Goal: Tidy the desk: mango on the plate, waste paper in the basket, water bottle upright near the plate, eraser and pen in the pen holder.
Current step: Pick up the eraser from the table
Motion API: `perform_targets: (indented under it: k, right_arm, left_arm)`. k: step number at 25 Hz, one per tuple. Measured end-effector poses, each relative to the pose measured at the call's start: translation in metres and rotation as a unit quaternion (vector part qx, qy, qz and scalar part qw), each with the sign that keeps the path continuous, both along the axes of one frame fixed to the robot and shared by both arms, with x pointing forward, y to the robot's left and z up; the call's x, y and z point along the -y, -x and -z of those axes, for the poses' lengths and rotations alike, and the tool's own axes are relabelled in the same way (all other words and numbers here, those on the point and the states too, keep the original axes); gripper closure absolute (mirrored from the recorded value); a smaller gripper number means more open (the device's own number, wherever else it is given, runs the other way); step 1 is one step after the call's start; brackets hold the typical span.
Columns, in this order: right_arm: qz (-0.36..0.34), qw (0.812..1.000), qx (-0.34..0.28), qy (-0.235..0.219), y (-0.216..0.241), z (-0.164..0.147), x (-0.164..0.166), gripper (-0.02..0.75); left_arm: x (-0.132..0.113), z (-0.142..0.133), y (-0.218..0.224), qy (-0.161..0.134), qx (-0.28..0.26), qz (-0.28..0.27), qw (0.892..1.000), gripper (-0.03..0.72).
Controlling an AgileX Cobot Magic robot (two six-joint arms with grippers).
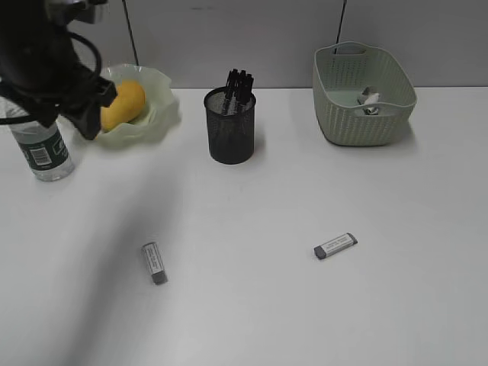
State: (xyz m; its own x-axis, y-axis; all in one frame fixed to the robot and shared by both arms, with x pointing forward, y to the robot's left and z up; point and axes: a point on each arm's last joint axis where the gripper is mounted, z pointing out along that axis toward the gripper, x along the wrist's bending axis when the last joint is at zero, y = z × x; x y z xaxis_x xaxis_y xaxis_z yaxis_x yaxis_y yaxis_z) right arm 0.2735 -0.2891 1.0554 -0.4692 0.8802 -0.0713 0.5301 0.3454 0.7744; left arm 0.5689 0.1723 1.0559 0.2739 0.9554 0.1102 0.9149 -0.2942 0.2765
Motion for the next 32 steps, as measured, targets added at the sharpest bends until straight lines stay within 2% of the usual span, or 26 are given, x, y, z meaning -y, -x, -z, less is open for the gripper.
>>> perform_targets:
  k: [4,7,12,17,24,28,32]
  right_arm:
    - [0.0,1.0,0.0,0.0,0.0,0.0,0.0,0.247]
    - [0.0,1.0,0.0,0.0,0.0,0.0,0.0,0.247]
    - [0.0,1.0,0.0,0.0,0.0,0.0,0.0,0.247]
    - [0.0,1.0,0.0,0.0,0.0,0.0,0.0,0.247]
    - [0.0,1.0,0.0,0.0,0.0,0.0,0.0,0.247]
    - [0.0,1.0,0.0,0.0,0.0,0.0,0.0,0.247]
    - [0.0,1.0,0.001,0.0,0.0,0.0,0.0,0.247]
  left_arm:
    - [-0.041,0.001,0.033,0.035,0.014,-0.04,0.999,0.201]
    - [-0.076,0.004,0.061,0.049,0.018,-0.07,0.996,0.201]
    - [-0.112,-0.013,0.117,0.071,0.081,-0.109,0.988,0.201]
    - [-0.12,-0.032,0.181,0.095,0.184,-0.111,0.972,0.201]
    - [-0.125,-0.033,0.27,0.124,0.315,-0.098,0.936,0.201]
    - [-0.127,-0.029,0.31,0.131,0.361,-0.092,0.919,0.201]
    - [-0.129,-0.023,0.335,0.135,0.383,-0.089,0.909,0.201]
